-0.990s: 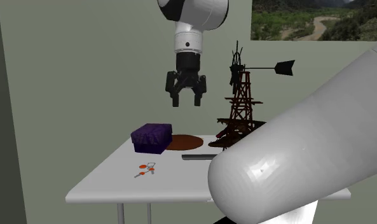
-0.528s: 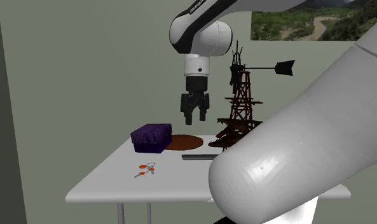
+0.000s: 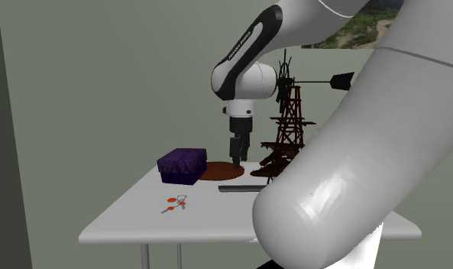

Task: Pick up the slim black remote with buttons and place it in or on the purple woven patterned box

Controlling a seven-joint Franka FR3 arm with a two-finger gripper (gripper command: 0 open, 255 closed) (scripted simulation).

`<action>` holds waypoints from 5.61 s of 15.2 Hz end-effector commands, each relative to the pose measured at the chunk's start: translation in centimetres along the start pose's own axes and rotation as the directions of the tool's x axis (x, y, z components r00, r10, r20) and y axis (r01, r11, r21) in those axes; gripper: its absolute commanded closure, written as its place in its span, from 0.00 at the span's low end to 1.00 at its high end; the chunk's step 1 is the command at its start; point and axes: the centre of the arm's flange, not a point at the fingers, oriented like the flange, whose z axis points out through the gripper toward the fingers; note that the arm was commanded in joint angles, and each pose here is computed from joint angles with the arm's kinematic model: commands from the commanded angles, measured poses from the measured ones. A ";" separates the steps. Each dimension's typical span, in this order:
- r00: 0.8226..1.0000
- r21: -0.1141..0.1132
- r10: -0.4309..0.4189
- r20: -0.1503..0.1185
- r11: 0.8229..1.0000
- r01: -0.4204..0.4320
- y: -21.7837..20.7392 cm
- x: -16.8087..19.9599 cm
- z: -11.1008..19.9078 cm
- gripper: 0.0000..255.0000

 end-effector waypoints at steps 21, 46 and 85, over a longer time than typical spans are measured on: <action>0.957 -0.043 -0.291 -0.004 0.956 0.291 7.8 2.8 12.1 0.00; 0.957 -0.043 -0.291 -0.004 0.956 0.291 8.0 2.9 5.8 1.00; 0.957 -0.043 -0.291 -0.004 0.956 0.291 8.9 13.7 -9.6 1.00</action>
